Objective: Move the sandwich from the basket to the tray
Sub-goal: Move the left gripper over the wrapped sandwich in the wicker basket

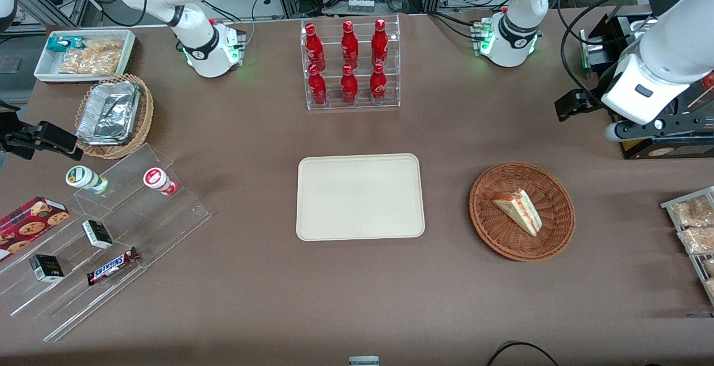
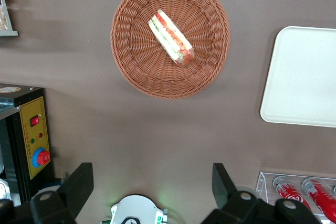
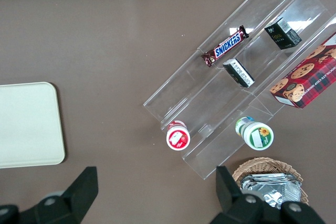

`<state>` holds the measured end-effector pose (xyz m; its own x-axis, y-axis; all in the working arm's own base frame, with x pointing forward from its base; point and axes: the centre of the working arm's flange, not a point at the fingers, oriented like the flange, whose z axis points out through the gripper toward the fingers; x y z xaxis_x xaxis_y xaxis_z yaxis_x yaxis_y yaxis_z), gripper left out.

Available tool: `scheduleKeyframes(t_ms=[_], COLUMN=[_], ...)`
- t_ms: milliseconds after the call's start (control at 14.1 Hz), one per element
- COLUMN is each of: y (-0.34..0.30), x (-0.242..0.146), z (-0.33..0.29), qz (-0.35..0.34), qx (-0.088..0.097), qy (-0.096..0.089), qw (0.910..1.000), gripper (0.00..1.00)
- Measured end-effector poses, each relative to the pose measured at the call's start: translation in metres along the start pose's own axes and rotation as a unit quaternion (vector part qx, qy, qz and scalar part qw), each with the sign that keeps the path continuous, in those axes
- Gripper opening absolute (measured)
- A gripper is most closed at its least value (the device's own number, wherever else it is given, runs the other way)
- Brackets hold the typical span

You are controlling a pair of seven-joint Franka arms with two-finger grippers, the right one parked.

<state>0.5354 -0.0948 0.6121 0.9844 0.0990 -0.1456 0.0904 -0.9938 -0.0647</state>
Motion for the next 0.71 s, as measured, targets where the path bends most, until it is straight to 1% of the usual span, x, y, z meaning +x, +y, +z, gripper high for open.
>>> scheduleKeyframes(t_ms=[283,425,496,567,709], y=[-0.001,-0.012,-0.021,-0.029,-0.036], x=[0.000,0.008,0.017,0.028,0.050], z=[0.000,0.007,0.017,0.032,0.070], qz=[-0.001,-0.011,-0.020,-0.028,-0.035], qx=[0.000,-0.001,-0.002,-0.003,-0.002], qy=[0.000,-0.008,-0.018,-0.033,-0.070], qw=[1.0000,0.9999,0.9996,0.9991,0.9969], gripper=[1.00,1.00,1.00,1.00,1.00])
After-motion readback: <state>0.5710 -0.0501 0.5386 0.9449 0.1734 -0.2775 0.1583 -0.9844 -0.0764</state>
